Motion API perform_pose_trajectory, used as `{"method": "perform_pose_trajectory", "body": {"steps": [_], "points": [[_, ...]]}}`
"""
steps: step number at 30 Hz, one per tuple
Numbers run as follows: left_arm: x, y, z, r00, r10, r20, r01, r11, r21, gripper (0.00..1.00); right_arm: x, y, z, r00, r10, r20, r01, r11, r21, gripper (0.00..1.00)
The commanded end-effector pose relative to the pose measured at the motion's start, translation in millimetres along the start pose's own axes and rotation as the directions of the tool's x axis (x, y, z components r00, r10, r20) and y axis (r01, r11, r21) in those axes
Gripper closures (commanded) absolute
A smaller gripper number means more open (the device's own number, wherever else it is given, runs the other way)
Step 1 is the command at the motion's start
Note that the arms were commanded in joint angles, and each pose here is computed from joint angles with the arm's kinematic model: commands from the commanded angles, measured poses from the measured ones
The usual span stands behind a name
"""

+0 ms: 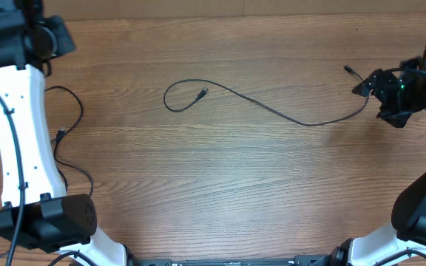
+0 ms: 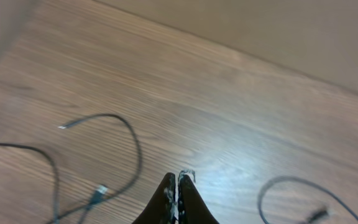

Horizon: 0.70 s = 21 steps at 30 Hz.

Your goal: Untangle cables

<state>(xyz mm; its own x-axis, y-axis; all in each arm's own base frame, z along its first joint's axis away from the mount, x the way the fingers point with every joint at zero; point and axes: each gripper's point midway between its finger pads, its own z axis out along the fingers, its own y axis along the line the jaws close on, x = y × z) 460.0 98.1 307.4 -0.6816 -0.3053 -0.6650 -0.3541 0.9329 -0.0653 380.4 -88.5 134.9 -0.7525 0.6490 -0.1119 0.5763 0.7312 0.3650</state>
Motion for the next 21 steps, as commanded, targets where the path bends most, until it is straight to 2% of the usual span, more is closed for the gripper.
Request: {"method": "perform_pose_trajectory", "body": {"steps": [1,5,8,12,21], "points": [[11,-33,1,0.998,0.064,-0.031,-0.061,0.995,0.079,0.96,-4,-28,14,0.978,0.197,0.063,-0.203,0.972,0.115,0.14],[25,-58,-2,0.99,0.131,-0.057,-0.125,0.987,0.1,0.95,-22,-26,26,0.973,0.182,0.143,-0.194,0.978,0.072,0.18],[39,-77,-6,0.98,0.182,-0.087,-0.171,0.978,0.12,0.96,-46,-19,32,0.969,0.065,0.24,-0.075,0.997,0.033,0.18],[55,-92,-11,0.967,0.22,-0.127,-0.201,0.969,0.147,0.96,-61,-16,37,0.951,0.023,0.309,-0.029,1.0,0.012,0.23],[84,-116,-21,0.935,0.297,-0.194,-0.262,0.947,0.187,0.96,-85,-14,67,0.932,-0.097,0.349,0.094,0.995,0.027,0.23]]}}
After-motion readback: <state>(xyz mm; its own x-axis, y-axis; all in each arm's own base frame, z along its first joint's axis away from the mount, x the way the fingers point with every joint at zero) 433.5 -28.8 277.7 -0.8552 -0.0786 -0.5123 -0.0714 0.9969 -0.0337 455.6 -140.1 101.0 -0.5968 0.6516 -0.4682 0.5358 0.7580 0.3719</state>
